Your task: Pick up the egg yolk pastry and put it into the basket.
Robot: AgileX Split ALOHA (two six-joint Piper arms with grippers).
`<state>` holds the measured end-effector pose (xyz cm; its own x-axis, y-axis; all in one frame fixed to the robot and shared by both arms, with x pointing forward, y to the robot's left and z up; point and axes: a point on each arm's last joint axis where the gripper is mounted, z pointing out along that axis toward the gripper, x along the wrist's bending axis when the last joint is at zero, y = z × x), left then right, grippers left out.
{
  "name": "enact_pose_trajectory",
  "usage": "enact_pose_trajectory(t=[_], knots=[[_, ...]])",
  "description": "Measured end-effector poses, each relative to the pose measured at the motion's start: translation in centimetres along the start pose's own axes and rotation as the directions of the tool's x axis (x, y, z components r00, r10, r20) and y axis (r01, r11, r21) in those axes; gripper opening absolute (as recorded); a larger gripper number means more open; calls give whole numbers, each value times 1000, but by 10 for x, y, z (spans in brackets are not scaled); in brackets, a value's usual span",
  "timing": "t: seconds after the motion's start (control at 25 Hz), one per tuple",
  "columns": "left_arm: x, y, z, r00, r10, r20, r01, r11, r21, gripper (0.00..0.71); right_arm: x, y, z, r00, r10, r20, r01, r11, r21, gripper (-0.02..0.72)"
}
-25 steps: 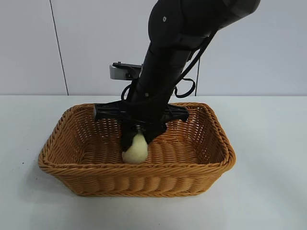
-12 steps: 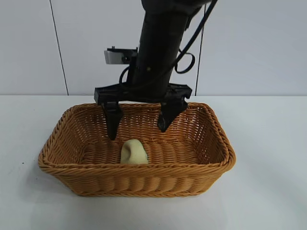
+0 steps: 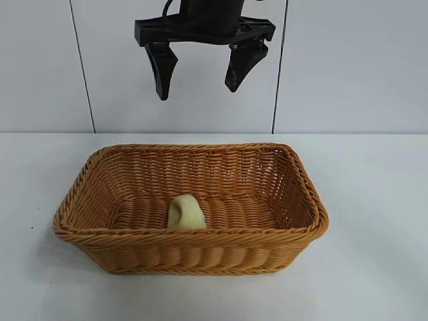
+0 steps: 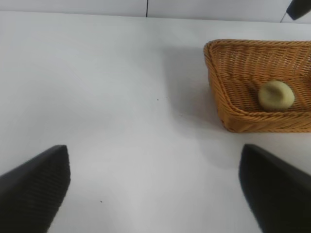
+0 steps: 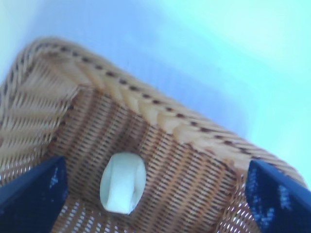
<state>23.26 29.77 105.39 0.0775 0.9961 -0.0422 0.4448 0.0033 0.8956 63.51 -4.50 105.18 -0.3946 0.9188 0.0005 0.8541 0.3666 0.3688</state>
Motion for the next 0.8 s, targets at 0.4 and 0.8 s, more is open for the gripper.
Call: enact_pose_trajectory(t=[0.4, 0.8], knots=[[0, 0, 0, 1000, 0, 0, 0, 1000, 0, 693, -105, 5, 2, 981, 150, 120, -151, 988, -2, 694], [0, 0, 0, 1000, 0, 0, 0, 1000, 0, 693, -245, -23, -9, 882, 406, 239, -411, 911, -33, 694]])
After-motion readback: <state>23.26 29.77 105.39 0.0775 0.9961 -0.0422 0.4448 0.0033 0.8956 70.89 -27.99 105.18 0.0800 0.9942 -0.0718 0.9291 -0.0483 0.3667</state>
